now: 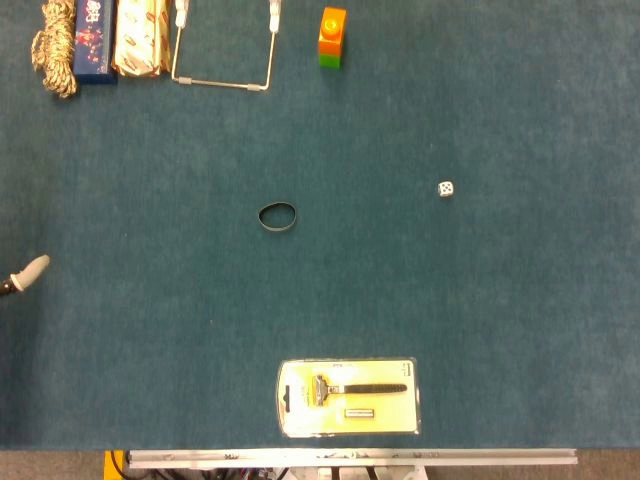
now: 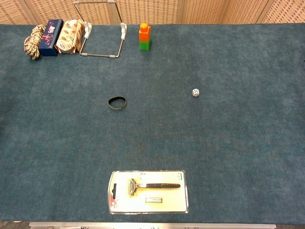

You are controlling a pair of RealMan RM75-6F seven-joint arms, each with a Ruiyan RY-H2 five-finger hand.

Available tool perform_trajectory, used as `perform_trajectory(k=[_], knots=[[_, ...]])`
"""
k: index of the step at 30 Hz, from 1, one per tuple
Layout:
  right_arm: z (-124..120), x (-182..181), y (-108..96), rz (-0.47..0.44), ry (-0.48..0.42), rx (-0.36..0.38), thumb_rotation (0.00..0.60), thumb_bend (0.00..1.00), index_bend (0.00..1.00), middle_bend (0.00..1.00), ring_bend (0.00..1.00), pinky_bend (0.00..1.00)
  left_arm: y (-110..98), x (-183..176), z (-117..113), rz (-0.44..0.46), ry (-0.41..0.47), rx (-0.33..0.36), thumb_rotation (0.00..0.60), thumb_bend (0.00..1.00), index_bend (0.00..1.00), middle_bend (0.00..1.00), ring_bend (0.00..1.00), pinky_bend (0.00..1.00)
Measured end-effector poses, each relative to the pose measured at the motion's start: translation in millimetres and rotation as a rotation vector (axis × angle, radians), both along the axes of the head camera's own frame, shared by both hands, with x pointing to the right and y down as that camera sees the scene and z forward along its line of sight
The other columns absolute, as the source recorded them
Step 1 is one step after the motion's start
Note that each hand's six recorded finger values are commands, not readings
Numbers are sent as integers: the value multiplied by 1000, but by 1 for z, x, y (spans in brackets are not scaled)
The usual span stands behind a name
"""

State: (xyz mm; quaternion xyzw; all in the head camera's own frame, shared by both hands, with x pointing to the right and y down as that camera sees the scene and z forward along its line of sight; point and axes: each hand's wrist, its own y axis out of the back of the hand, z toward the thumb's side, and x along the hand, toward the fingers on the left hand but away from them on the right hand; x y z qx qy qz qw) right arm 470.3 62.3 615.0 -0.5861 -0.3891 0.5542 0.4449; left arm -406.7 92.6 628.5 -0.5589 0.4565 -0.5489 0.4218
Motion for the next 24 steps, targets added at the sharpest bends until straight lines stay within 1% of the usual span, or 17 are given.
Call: perform_trajectory(k=[2, 4, 5, 7, 9, 11, 12, 14, 15, 16, 17, 18, 19, 20, 21, 23, 24], knots=[[0, 0, 0, -1, -3, 1, 600, 0, 0, 43, 14, 59, 0, 0, 0, -1, -1, -1, 280, 33, 0, 0, 0, 0], [-1, -1, 0, -3, -8, 4, 600, 0, 0, 51, 14, 59, 0, 0, 0, -2, -1, 1, 344, 33, 0, 0, 0, 0], [-1, -1, 0, -4, -12, 6, 600, 0, 0, 54, 14, 59, 0, 0, -1, -2, -1, 5, 364, 33, 0, 0, 0, 0], [-2, -3, -1, -8, -25, 10, 600, 0, 0, 61, 14, 59, 0, 1, -2, -4, 2, 10, 505, 34, 0, 0, 0, 0], [-4, -4, -2, -14, -40, 15, 600, 0, 0, 73, 21, 59, 1, 1, -2, -6, 0, 13, 594, 34, 0, 0, 0, 0], [-6, -7, -3, -24, -51, 21, 600, 33, 0, 98, 40, 64, 1, 0, -1, -9, -4, 10, 600, 34, 0, 0, 0, 0], [-7, -9, -5, -30, -58, 26, 600, 109, 0, 139, 74, 95, 1, 0, -1, -11, -4, 9, 600, 34, 0, 0, 0, 0], [-10, -14, -8, -48, -62, 36, 600, 299, 0, 241, 174, 196, 1, 0, -1, -14, -9, 5, 600, 34, 0, 0, 0, 0], [-11, -17, -11, -61, -61, 41, 600, 407, 4, 309, 253, 277, 1, 0, 0, -15, -10, 3, 600, 34, 0, 0, 0, 0], [-12, -20, -13, -73, -58, 46, 600, 529, 28, 399, 367, 400, 1, 0, 0, -14, -10, 2, 600, 34, 0, 0, 0, 0], [-13, -24, -15, -87, -54, 52, 600, 592, 46, 459, 440, 482, 1, 1, 0, -12, -10, 1, 600, 34, 0, 0, 2, 0], [-14, -30, -18, -110, -49, 57, 600, 685, 94, 562, 555, 621, 0, 1, 0, -10, -11, 0, 600, 34, 0, 0, 6, 0], [-15, -35, -21, -128, -47, 58, 600, 752, 139, 641, 630, 713, 1, 2, 0, -8, -11, 0, 600, 34, 0, 0, 10, 0], [-15, -40, -24, -146, -47, 57, 600, 788, 166, 687, 673, 757, 1, 2, -1, -6, -11, -1, 600, 34, 0, 0, 12, 0], [-14, -47, -27, -170, -46, 52, 600, 837, 204, 757, 742, 811, 1, 2, -1, -6, -12, -1, 600, 34, 0, 0, 13, 0], [-12, -57, -31, -205, -43, 36, 600, 892, 223, 844, 841, 873, 2, 2, -1, -8, -14, -3, 600, 34, 0, 0, 13, 0], [-10, -64, -33, -230, -39, 23, 600, 911, 223, 869, 873, 894, 2, 1, -1, -9, -15, -4, 600, 34, 0, 0, 13, 0]])
